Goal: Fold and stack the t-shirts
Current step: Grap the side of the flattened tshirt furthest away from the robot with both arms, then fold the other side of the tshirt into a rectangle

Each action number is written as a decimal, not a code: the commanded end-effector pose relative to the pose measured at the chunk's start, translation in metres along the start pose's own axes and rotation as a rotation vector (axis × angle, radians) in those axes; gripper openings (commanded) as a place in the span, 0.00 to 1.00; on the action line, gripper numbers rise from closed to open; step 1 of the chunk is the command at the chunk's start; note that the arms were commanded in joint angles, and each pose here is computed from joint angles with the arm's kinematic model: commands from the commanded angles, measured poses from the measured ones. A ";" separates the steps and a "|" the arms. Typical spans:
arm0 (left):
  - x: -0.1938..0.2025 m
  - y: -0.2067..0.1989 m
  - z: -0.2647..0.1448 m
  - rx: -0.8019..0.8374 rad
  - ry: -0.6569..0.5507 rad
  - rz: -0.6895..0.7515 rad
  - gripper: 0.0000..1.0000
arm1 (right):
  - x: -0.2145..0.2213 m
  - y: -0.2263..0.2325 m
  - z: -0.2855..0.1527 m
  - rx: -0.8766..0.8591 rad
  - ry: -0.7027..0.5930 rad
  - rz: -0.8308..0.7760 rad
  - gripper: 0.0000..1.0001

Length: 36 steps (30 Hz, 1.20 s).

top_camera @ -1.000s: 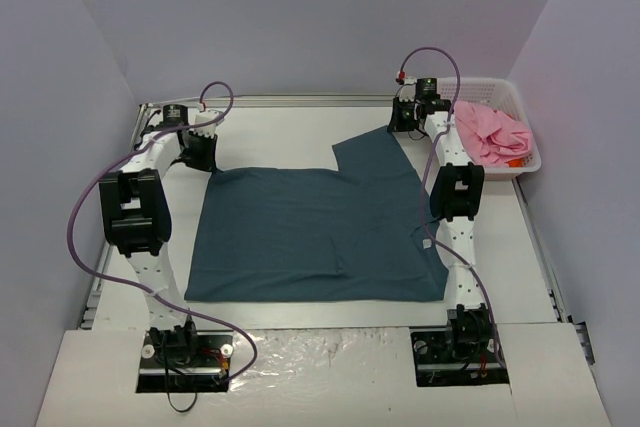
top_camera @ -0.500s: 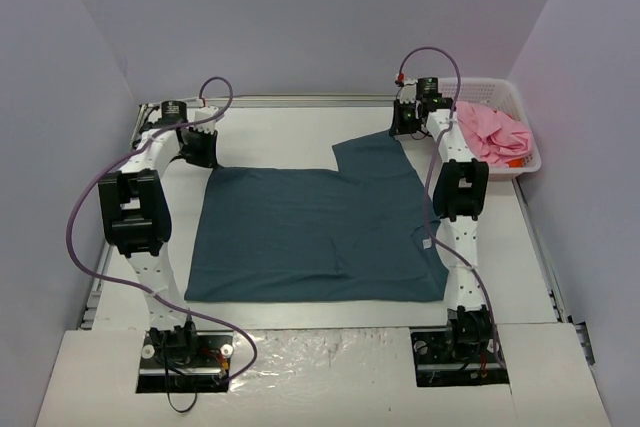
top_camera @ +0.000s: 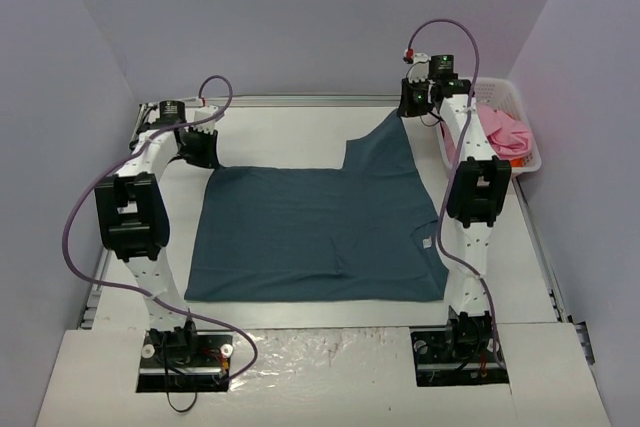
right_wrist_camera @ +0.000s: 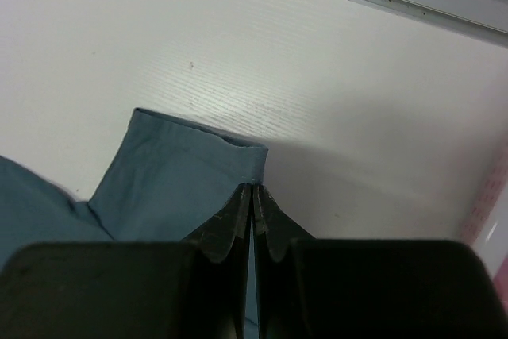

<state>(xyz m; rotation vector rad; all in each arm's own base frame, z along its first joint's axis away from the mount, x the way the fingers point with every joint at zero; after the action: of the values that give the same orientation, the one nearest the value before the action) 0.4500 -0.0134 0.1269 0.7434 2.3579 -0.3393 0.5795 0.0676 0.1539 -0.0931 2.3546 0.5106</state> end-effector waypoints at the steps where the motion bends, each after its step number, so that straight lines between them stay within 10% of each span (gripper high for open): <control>1: -0.021 -0.012 -0.033 -0.021 -0.077 0.065 0.02 | -0.017 0.011 -0.043 -0.013 -0.044 -0.029 0.00; 36: 0.030 -0.043 -0.092 -0.042 -0.104 0.144 0.02 | 0.084 0.040 -0.200 -0.079 0.107 -0.060 0.00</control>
<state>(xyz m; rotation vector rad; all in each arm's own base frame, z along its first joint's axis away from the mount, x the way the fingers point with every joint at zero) 0.3653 -0.0024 0.1673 0.8060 2.2561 -0.2989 0.4041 0.0336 0.2374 -0.1852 2.4158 0.5736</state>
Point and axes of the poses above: each gripper's point midway between its finger pads, its own z axis out along the fingers, its own y axis along the line the jaws close on, x = y × z, the point moved 4 cm from there along -z, back along the fingers, and after that the axes turned 13 degrees about z, right-handed, at the moved point
